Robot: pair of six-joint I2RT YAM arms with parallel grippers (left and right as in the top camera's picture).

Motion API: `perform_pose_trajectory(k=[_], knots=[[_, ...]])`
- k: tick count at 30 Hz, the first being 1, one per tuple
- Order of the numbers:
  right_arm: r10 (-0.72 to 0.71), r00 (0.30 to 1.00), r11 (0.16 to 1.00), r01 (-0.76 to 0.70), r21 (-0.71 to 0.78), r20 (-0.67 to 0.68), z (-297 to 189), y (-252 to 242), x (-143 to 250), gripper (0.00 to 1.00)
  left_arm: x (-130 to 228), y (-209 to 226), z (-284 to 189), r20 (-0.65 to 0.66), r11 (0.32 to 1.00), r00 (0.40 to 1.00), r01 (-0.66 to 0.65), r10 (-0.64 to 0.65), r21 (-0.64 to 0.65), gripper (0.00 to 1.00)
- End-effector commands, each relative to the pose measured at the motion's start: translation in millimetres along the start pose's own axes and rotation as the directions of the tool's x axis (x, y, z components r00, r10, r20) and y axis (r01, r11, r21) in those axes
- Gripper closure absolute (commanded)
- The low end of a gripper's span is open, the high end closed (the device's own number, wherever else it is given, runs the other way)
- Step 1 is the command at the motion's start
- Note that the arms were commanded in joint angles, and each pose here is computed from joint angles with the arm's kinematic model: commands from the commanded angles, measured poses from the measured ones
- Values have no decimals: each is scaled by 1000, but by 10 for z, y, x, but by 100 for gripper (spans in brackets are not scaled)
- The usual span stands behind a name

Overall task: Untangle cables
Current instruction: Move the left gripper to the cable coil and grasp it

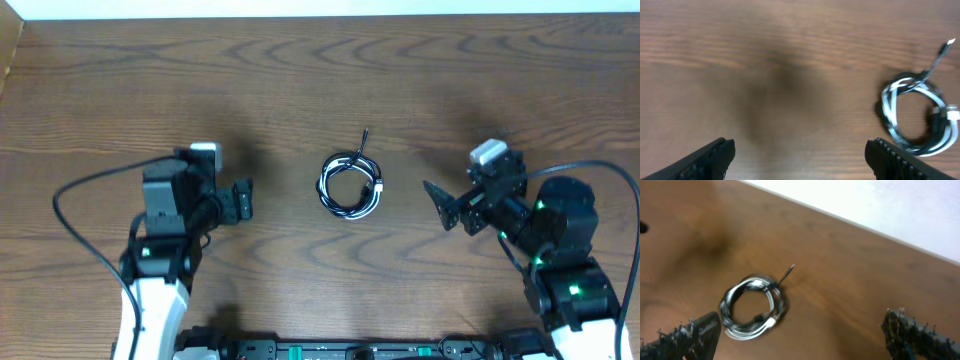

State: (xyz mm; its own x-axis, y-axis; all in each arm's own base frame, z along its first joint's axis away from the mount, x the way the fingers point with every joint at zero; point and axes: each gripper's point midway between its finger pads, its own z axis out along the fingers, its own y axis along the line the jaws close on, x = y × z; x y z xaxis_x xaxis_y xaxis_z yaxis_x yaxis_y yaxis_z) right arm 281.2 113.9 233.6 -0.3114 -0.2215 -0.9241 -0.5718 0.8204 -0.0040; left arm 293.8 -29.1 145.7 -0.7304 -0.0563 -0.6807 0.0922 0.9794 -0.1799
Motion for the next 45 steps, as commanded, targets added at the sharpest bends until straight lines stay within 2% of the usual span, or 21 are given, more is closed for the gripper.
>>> perform_pose_trajectory(k=[1,8,14,22,27,30,33,38,42,45], knots=[[15,1000,995,-15,-94,-6,31,109,-246,1,-219,-237,-31,-49,992,998,-31,38,126,11],[69,991,983,-88,-161,-116,150,101,-432,1,-370,-491,-12,-224,972,969,-48,101,232,11],[69,974,965,-120,-231,-216,267,119,-503,1,-406,-748,142,-322,954,931,-79,175,290,11],[74,963,975,-124,-186,-258,432,-27,-442,1,-541,-837,371,-271,942,943,-99,191,322,11],[76,961,974,-129,-188,-266,428,-13,-423,1,-605,-840,512,-221,923,939,-178,263,341,12],[78,959,973,-132,-188,-272,424,-10,-412,1,-569,-877,681,-231,918,934,-181,273,354,20],[80,958,973,-135,-188,-276,420,-6,-402,2,-455,-959,888,-259,908,920,-186,295,374,22],[83,955,972,-141,-189,-284,414,0,-384,9,-126,-1152,1346,-322,887,880,-200,350,417,26],[84,954,972,-142,-189,-287,412,1,-378,13,18,-1173,1613,-349,898,867,-215,356,383,36],[82,955,973,-139,-186,-284,415,-6,-383,14,90,-1191,1764,-358,906,863,-227,357,357,40]])
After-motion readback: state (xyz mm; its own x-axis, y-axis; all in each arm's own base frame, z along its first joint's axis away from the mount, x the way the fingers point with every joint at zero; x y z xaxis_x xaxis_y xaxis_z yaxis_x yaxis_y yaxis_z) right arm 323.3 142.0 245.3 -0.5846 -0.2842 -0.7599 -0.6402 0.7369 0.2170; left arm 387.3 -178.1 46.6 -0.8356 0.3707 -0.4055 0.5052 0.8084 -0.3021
